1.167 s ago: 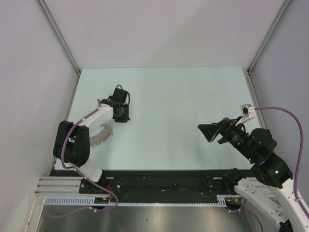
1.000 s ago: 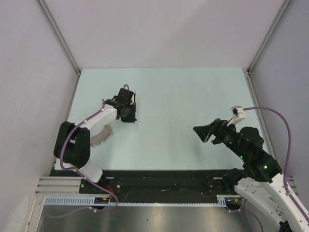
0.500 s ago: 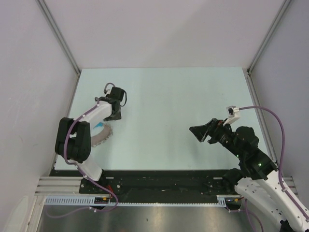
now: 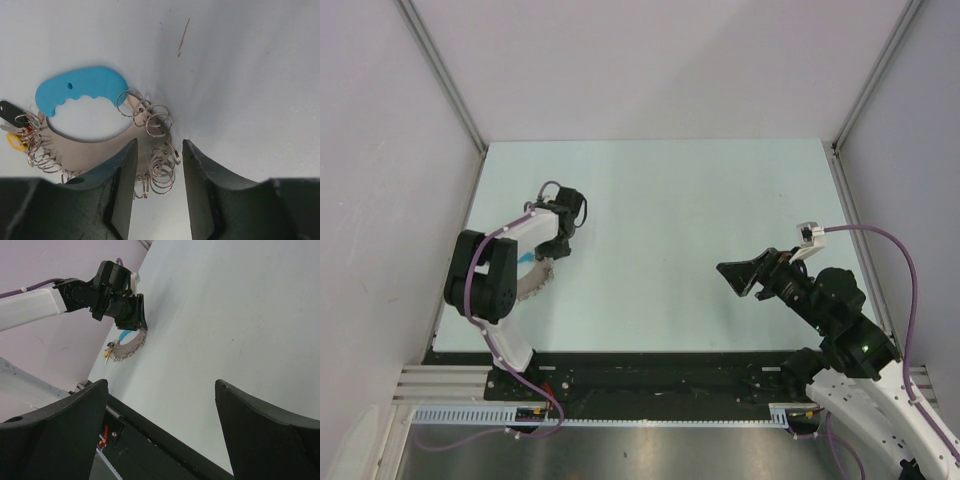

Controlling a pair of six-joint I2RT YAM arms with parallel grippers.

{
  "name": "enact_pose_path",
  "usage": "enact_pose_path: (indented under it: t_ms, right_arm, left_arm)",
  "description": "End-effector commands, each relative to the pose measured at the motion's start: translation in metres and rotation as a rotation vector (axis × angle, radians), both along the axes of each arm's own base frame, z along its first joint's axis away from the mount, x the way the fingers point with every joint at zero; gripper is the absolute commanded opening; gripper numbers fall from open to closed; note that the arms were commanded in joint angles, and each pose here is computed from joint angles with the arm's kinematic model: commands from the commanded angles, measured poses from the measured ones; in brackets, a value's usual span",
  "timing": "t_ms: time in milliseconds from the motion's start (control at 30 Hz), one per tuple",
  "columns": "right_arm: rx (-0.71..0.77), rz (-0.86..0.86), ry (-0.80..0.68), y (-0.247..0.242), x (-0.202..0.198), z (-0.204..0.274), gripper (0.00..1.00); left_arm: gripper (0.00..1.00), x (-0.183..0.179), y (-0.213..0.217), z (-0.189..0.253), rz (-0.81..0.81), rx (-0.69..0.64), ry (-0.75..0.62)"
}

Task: Remove the keys from the keyring

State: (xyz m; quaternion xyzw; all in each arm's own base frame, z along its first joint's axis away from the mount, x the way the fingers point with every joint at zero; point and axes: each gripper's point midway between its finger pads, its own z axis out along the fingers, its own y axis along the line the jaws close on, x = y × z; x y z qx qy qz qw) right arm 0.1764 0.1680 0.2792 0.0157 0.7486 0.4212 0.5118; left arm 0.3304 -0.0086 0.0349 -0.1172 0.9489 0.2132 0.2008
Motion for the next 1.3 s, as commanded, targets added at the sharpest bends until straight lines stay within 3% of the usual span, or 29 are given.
enact_pose_path:
  t_ms: [0, 333, 533, 933, 1267]
  right_arm:
    - [0.022, -0.002, -0.060, -0.001, -0.001, 0.018, 0.91]
    - [0.033, -0.003, -0.074, -0.003, -0.003, 0.022, 0.91]
    - [0.039, -0.005, -0.074, -0.004, -0.004, 0.023, 0.91]
    - [0.043, 0.027, -0.027, 0.017, 0.012, 0.003, 0.90]
    - [0.045, -0.058, -0.007, 0.052, 0.053, -0.037, 0.89]
  left_arm:
    - [0.45, 0.001, -0.002, -0.003, 0.021, -0.005, -0.011]
    - [0.35, -0.004, -0.004, -0.018, 0.017, -0.011, 0.038]
    - [0.02, -0.005, -0.007, -0.017, 0.013, -0.031, 0.033]
    - [0.00, 0.001, -0.080, 0.034, -0.160, -0.329, -0.108]
    - [0.01, -0.008, -0.178, 0.071, -0.390, -0.648, -0.161]
